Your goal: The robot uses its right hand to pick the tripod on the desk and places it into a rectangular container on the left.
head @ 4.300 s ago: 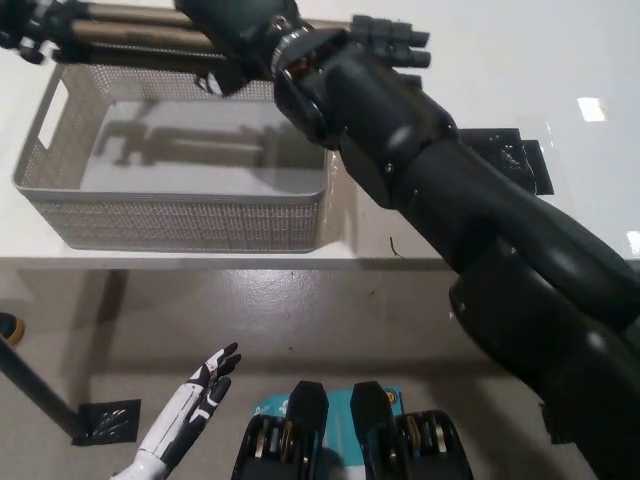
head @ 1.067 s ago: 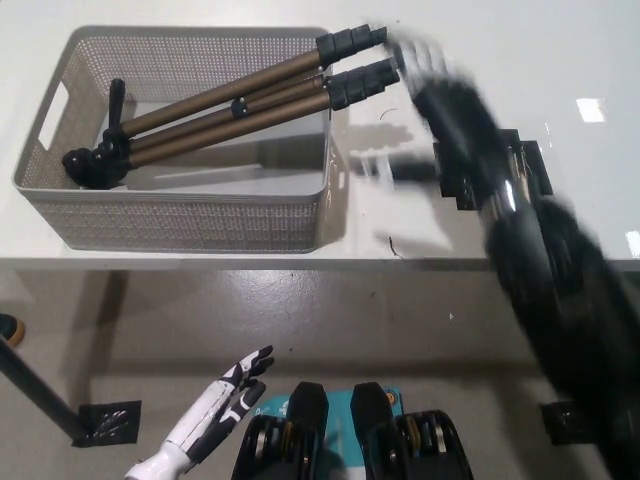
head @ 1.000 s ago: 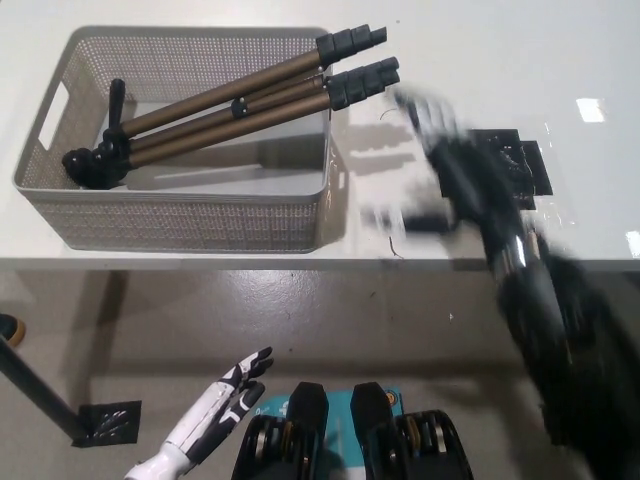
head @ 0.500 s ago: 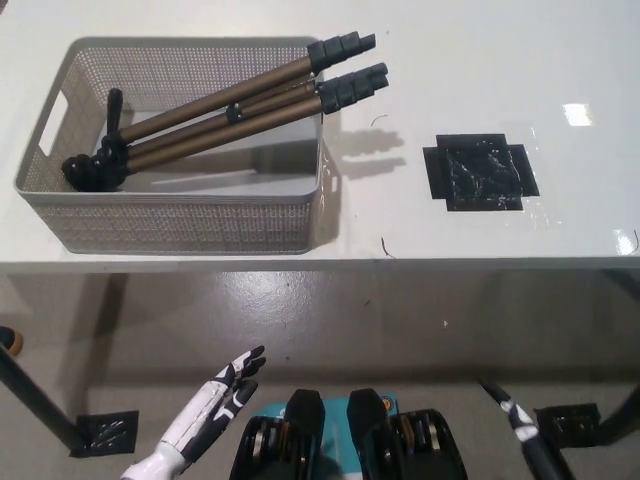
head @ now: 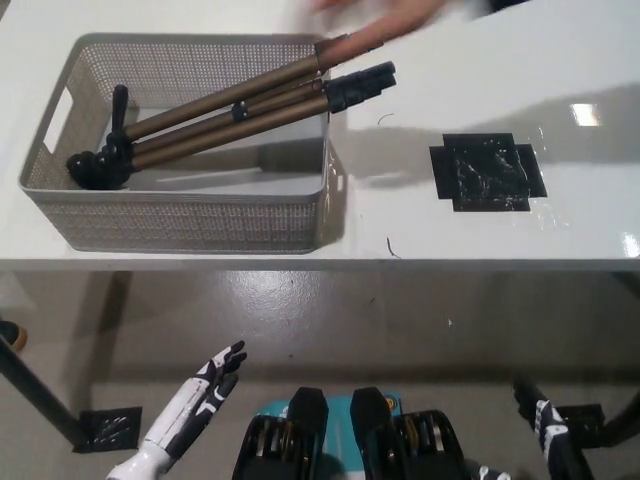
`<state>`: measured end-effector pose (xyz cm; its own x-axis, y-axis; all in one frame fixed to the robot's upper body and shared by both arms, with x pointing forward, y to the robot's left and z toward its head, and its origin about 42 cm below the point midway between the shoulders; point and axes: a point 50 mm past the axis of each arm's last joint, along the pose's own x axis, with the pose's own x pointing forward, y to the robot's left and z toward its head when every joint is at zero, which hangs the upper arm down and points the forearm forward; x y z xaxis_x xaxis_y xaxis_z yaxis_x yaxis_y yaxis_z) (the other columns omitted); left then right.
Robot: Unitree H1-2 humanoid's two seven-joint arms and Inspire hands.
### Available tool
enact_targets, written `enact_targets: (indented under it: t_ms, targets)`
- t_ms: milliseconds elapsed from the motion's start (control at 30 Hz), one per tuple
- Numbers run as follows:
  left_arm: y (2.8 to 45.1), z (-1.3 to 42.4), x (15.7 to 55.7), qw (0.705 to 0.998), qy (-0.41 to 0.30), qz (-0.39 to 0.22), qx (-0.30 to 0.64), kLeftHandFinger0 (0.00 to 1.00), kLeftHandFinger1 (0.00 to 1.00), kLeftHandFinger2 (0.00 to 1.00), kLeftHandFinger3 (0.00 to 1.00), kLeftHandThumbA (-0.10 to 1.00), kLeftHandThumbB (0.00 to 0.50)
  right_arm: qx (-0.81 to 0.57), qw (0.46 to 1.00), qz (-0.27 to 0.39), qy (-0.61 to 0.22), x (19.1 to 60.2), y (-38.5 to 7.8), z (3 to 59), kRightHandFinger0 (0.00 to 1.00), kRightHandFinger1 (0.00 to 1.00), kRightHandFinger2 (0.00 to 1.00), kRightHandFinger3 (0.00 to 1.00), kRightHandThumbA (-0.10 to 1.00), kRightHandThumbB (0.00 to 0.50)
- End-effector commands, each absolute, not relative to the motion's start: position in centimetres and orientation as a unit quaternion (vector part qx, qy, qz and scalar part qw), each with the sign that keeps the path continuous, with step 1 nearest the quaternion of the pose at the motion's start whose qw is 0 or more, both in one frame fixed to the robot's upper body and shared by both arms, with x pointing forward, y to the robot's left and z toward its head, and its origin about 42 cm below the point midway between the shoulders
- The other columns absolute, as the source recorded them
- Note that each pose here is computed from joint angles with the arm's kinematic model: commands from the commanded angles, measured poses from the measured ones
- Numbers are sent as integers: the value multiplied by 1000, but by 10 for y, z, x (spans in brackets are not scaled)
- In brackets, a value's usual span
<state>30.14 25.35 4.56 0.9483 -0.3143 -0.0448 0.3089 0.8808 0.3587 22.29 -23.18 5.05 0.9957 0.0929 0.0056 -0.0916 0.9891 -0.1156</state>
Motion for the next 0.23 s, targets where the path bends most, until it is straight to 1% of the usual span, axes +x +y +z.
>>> enact_targets:
  t_ms: [0,200]
  targets:
    - [257,56,308,977,-43,-126,166,1000,1000,1000,1000,1000,500,8,997,38,-73,234,-235,64,1000,1000,1000,1000,1000,439]
    - [258,52,304,977,-39,-128,169,1000,1000,1000,1000,1000,500,8,997,39,-72,232,-236,64,1000,1000,1000,1000,1000,448]
